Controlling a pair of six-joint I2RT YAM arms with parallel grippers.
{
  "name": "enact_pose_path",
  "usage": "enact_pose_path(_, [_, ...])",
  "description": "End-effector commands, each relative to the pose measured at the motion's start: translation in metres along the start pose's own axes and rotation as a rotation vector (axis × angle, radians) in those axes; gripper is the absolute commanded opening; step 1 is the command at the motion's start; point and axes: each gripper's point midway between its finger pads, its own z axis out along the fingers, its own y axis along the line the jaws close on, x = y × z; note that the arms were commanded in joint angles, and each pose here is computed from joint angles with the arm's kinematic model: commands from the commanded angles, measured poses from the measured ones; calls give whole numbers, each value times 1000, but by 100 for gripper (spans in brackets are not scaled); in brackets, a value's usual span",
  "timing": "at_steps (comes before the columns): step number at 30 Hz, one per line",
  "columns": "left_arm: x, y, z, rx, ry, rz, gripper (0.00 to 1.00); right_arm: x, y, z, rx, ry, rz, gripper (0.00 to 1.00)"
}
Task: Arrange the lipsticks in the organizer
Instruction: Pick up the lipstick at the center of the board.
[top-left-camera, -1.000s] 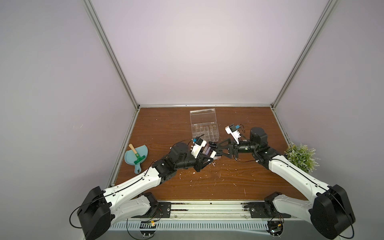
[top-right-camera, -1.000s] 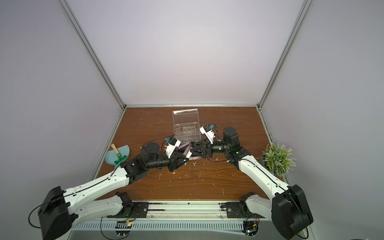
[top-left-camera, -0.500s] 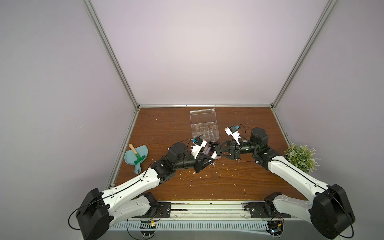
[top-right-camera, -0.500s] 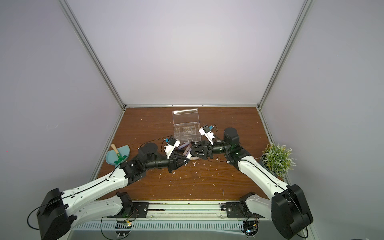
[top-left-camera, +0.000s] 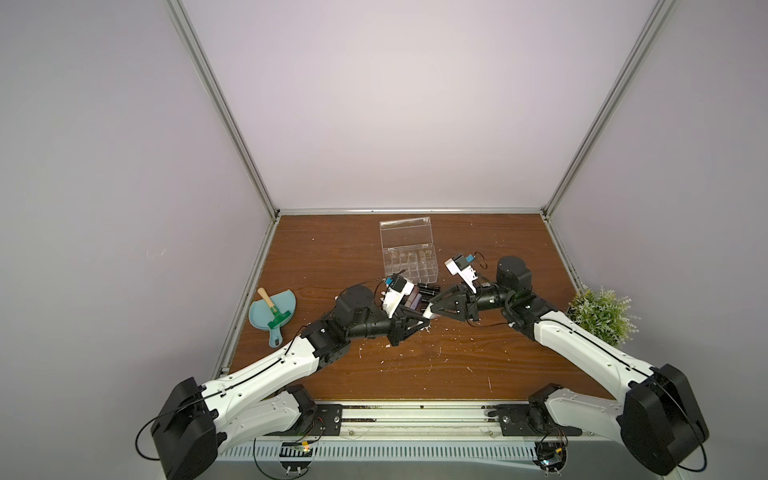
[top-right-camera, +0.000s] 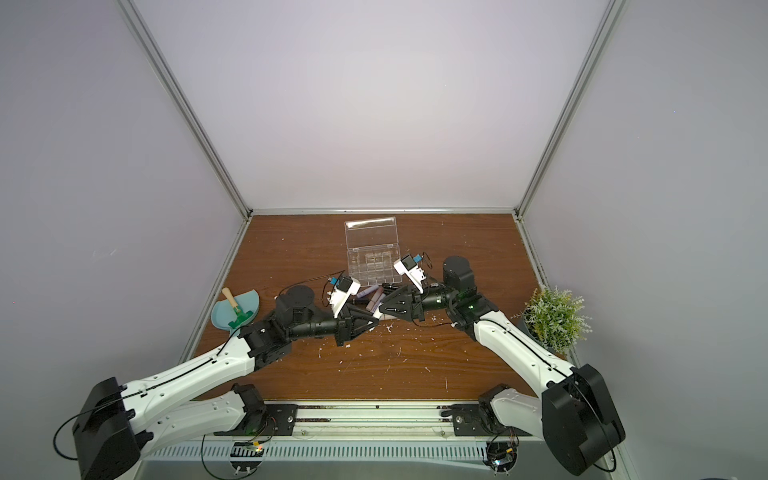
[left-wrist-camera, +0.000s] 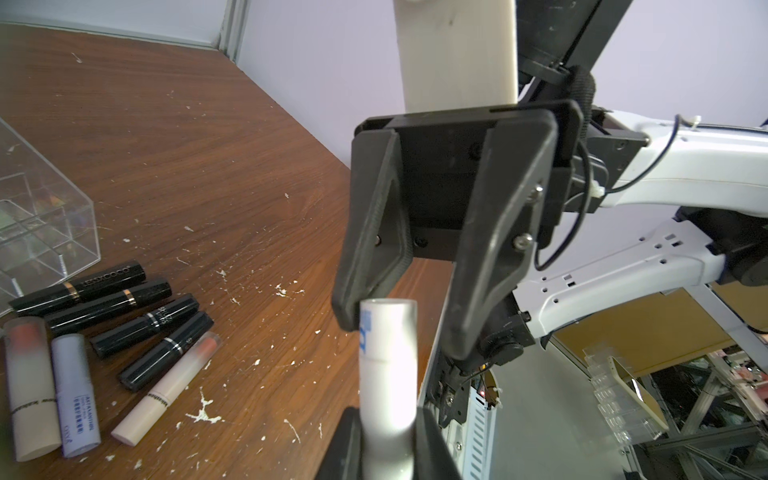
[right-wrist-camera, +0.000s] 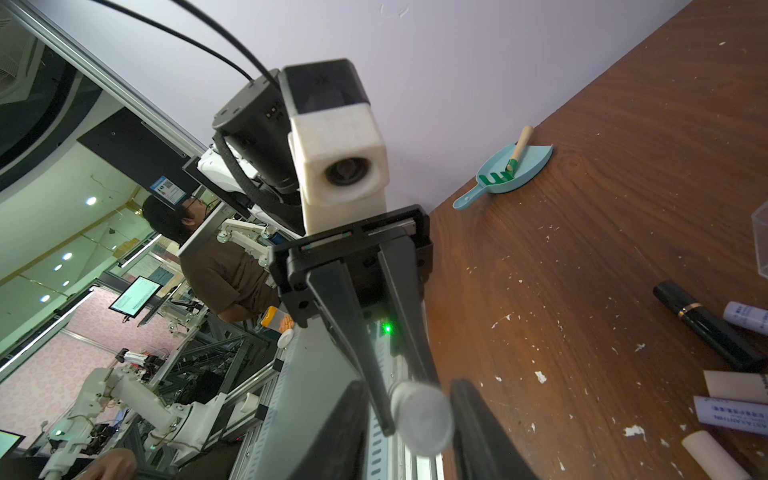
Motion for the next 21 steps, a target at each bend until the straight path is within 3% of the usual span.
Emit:
enact_pose_path(1, [-12, 1, -2, -15, -20, 24, 17, -5, 14, 3, -52, 20, -49, 30])
enact_pose_path(7, [-13, 7, -4, -45, -29, 22, 20, -6, 14, 3, -51, 21, -52, 12])
enact_pose_path(8, [-13, 10, -5, -63, -27, 15, 27, -6, 14, 3, -50, 21, -53, 11])
enact_pose_path(12, [-15, 28, -9, -147, -31, -4, 73, -10, 7, 4, -5, 18, -58, 4])
enact_pose_path(14, [-16, 36, -12, -195, -36, -12, 88, -13, 0, 5, 24, 14, -57, 2])
enact_pose_path(17, [-17, 54, -19, -315, -33, -22, 98, -18, -15, 8, 78, 11, -49, 0])
enact_pose_path(21, [-17, 77, -38, -484, -42, -34, 100, -24, -49, 9, 223, 22, -33, 1])
